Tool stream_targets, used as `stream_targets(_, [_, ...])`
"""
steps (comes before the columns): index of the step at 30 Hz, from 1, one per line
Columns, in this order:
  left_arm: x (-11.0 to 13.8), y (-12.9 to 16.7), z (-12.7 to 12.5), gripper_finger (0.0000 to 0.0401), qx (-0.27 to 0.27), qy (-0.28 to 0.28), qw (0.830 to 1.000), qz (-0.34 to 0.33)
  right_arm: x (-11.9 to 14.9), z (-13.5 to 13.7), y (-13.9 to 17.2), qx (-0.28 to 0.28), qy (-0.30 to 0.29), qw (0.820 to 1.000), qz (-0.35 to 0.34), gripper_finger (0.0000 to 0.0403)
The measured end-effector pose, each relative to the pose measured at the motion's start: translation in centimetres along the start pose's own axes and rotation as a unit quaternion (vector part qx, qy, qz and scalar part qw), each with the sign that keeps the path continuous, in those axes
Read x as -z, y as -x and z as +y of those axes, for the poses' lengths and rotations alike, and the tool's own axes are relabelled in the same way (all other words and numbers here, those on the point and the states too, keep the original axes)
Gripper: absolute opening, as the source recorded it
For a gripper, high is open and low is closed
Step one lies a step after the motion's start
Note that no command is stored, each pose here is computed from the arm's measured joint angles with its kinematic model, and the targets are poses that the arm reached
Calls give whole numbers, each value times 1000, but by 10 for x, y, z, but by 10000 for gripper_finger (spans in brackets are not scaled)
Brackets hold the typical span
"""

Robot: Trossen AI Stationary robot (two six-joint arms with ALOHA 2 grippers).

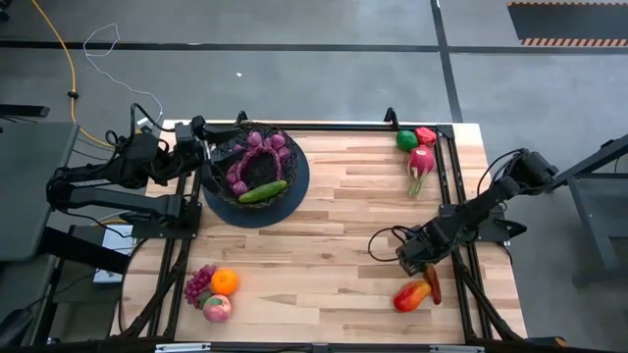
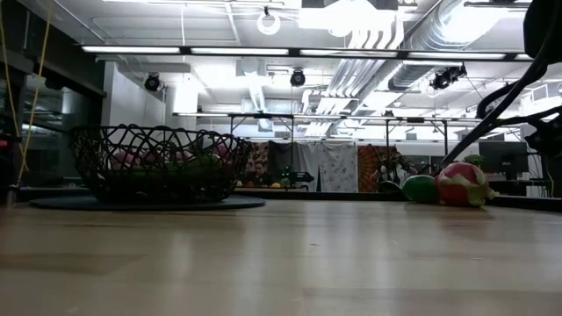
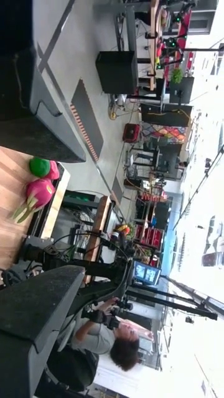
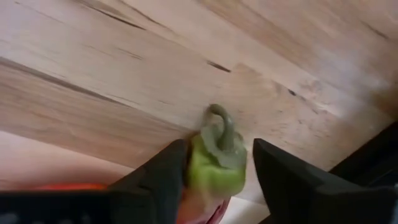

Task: Build produce basket
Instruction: Put the red chili pepper into the black wire basket

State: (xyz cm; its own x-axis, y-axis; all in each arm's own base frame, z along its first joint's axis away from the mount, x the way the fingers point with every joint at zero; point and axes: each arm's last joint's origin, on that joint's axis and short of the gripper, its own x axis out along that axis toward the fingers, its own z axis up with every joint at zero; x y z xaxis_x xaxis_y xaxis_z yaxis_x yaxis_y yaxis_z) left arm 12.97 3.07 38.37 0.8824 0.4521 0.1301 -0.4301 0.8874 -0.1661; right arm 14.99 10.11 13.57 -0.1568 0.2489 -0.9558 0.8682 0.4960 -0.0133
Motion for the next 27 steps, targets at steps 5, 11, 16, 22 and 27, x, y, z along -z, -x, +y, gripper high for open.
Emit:
stream_targets(5, [0, 0, 0, 275, 0, 0, 1000, 0, 0, 0, 0, 1, 2, 1000, 0, 121])
stream_targets(11, [0, 0, 0, 275, 0, 0, 1000, 0, 3, 0, 18, 0, 34, 999, -10, 95])
stream_targets(16, [0, 0, 0, 275, 0, -1, 1000, 2, 7, 0, 70, -27, 65, 991, -118, 100])
stream_targets(22, [2, -1, 0, 275, -1, -3, 1000, 10, 5, -5, 148, -47, 101, 951, -287, 100])
stream_targets(27, [4, -2, 0, 275, 0, 30, 999, 18, -6, 3, 195, -54, 163, 882, -440, 100])
